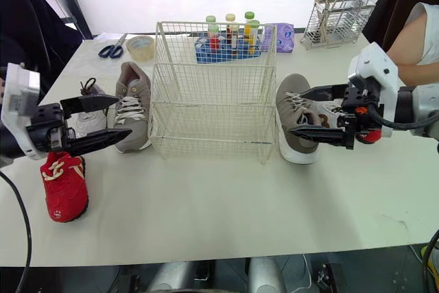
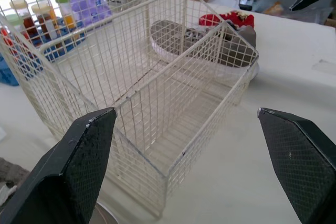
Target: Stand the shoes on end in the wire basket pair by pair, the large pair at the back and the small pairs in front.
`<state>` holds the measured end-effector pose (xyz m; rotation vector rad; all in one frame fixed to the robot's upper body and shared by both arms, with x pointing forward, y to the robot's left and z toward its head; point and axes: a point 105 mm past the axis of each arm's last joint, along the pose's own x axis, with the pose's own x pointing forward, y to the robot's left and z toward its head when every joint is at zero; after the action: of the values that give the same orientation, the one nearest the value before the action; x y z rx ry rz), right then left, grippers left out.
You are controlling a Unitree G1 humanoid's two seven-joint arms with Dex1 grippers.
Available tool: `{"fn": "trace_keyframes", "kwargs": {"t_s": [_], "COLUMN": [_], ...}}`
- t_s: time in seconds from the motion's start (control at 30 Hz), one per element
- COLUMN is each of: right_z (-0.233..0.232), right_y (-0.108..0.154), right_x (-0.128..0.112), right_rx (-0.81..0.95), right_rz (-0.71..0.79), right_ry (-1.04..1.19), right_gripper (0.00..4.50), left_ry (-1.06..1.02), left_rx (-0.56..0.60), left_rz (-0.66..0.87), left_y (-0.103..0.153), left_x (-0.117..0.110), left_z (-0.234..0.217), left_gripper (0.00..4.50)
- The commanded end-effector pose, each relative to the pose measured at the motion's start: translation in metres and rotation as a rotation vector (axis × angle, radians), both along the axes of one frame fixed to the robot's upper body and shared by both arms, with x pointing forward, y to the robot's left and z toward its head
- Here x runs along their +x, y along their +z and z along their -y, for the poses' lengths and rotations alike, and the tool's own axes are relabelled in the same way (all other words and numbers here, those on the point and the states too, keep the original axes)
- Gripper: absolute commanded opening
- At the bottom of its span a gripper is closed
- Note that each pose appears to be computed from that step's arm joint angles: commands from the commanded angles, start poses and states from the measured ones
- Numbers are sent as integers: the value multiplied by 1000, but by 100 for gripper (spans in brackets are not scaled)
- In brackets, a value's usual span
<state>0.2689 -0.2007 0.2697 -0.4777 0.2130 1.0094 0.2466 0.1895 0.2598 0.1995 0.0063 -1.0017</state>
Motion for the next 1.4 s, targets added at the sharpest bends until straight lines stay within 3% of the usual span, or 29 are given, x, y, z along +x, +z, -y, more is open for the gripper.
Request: {"fn": "trace_keyframes", "kwargs": {"t_s": [0.03,0.17,0.37,0.53,0.73,0.93,1.1,1.23,1.4], "right_z": [2,19,33,25,32,35,31,27,23], "right_y": [10,5,-11,-39,-72,-108,-117,-120,-108], "right_x": [4,27,30,20,26,27,34,39,43], "right_rx": [-7,-2,97,140,135,176,252,299,344], "right_rz": [76,124,87,48,85,4,-24,-53,-31], "right_ry": [-59,-306,-618,-751,-953,-1029,-1061,-1077,-1075], "right_gripper": [450,450,450,450,450,450,450,324,105], "left_ry": [-12,-64,-129,-163,-181,-180,-171,-157,-148], "left_rx": [2,-14,-20,-20,-8,-3,2,5,5], "left_rz": [39,35,29,34,45,57,67,76,81], "left_y": [7,7,4,4,3,3,5,6,7], "left_x": [1,6,19,25,29,28,27,26,26], "left_z": [1,11,21,27,31,33,33,32,32], "left_gripper": [446,446,446,446,446,446,446,450,450]}}
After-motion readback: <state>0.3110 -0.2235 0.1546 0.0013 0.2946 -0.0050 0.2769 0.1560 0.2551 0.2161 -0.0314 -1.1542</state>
